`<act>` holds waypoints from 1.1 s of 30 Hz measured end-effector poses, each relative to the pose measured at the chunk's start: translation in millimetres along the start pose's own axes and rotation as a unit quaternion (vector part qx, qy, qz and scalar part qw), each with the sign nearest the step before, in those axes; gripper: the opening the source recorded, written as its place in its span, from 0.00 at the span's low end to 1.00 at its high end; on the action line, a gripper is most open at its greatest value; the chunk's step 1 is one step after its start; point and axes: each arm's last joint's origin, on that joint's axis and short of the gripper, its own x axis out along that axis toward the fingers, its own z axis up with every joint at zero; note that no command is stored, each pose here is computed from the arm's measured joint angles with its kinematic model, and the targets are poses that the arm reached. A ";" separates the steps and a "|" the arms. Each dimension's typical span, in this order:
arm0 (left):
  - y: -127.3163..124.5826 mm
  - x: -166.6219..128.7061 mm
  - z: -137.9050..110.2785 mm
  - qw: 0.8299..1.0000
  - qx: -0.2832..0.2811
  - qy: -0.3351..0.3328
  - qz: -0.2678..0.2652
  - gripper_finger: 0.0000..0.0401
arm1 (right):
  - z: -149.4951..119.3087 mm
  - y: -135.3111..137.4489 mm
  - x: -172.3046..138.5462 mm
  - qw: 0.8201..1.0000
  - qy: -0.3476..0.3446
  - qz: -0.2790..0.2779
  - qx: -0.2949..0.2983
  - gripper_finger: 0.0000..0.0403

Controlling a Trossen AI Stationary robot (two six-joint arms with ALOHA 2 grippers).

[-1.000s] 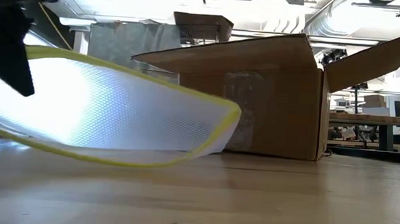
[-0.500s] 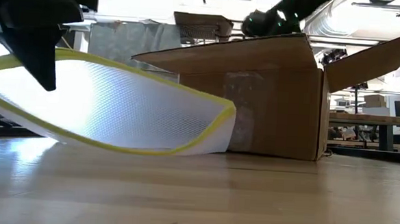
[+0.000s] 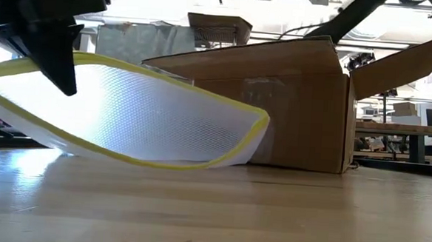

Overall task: Unpack boxes
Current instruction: Put the blue playing cards box into the transparent zipper bag

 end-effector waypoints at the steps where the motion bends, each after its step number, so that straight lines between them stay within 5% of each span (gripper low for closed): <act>1: 0.0 -0.1 -0.2 1.000 0.000 0.000 0.000 0.00 | -0.7 0.8 2.5 1.000 0.004 0.001 0.004 0.81; 15: -0.8 -0.8 -1.4 1.000 -0.002 -0.005 -0.004 0.00 | 0.1 10.6 22.4 1.000 0.004 0.022 0.015 0.60; 22: -0.8 -0.8 -1.4 1.000 -0.002 -0.004 -0.004 0.00 | -0.8 10.0 24.8 1.000 0.007 0.010 0.028 0.27; 25: -0.9 -0.8 -1.4 1.000 -0.003 -0.004 -0.005 0.00 | 2.3 12.5 11.4 1.000 -0.009 0.004 0.021 0.11; 33: -0.9 -7.7 -3.2 0.999 -0.038 -0.012 -0.019 0.00 | 10.7 52.2 -64.1 0.993 -0.096 -0.049 -0.038 0.12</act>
